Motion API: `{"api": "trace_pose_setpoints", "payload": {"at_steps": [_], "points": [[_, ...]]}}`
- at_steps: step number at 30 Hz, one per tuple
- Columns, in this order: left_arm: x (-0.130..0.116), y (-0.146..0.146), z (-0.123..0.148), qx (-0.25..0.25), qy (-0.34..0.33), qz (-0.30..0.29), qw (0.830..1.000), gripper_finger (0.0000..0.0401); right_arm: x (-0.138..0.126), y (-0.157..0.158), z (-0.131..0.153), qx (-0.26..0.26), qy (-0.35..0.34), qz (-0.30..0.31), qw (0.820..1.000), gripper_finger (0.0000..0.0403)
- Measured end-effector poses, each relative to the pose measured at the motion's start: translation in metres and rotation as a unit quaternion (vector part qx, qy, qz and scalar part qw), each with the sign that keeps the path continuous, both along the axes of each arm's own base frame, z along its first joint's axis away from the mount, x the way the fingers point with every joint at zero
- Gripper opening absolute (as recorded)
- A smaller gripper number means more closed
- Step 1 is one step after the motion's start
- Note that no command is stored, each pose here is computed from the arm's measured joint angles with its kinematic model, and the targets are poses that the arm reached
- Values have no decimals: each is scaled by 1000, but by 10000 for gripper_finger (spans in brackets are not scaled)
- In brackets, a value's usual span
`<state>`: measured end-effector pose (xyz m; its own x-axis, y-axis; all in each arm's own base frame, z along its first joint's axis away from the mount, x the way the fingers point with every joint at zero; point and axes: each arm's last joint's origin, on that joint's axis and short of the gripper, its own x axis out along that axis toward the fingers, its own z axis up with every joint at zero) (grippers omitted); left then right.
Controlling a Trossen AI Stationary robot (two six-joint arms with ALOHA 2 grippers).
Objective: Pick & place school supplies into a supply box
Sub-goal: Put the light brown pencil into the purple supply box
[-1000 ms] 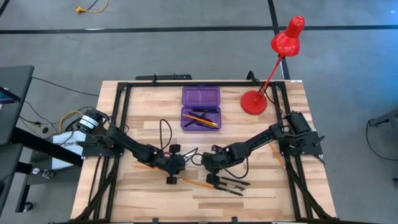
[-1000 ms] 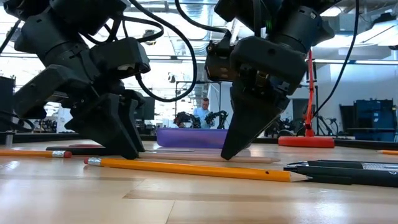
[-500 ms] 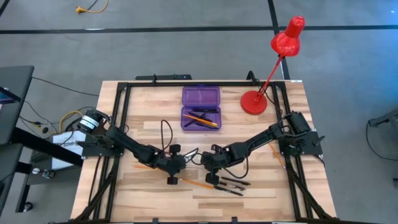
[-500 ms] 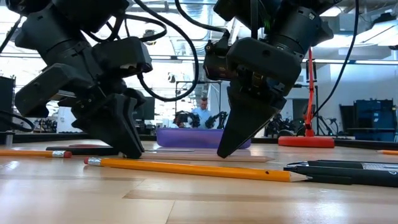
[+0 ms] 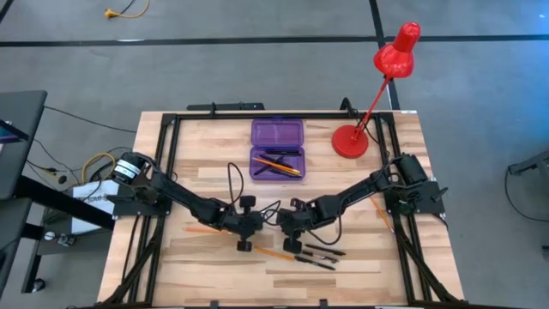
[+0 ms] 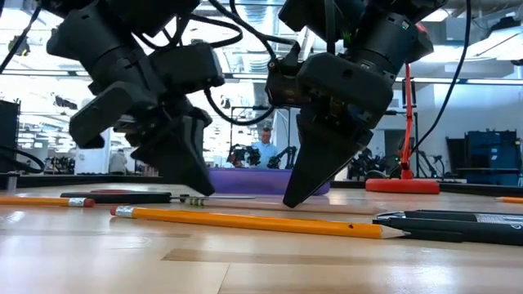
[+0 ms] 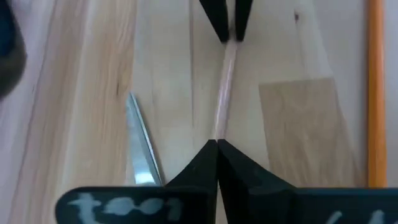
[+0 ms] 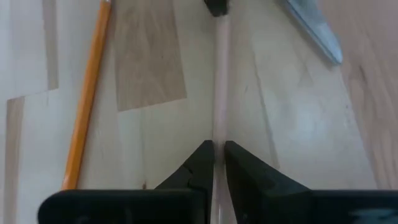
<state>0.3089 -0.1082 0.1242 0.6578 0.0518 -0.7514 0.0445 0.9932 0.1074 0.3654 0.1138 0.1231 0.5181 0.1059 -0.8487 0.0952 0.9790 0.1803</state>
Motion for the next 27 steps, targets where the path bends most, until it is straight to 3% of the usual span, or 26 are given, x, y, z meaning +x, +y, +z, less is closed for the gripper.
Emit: {"api": "trace_pose_setpoints", "payload": {"at_steps": [8, 12, 18, 27], "points": [[8, -4, 10, -3, -16, -19, 1000, 2, 0, 0, 0, -1, -1, 0, 1000, 29], [3, -1, 8, 26, 19, -8, 999, 2, -1, 0, -1, -3, 8, 0, 1000, 28], [-9, 1, 1, 25, 96, -24, 995, 1, -2, 0, 0, -5, 15, 1, 1000, 6], [-11, 1, -1, 15, 102, -42, 994, 0, -2, -1, 0, -4, 14, 0, 1000, 5]]}}
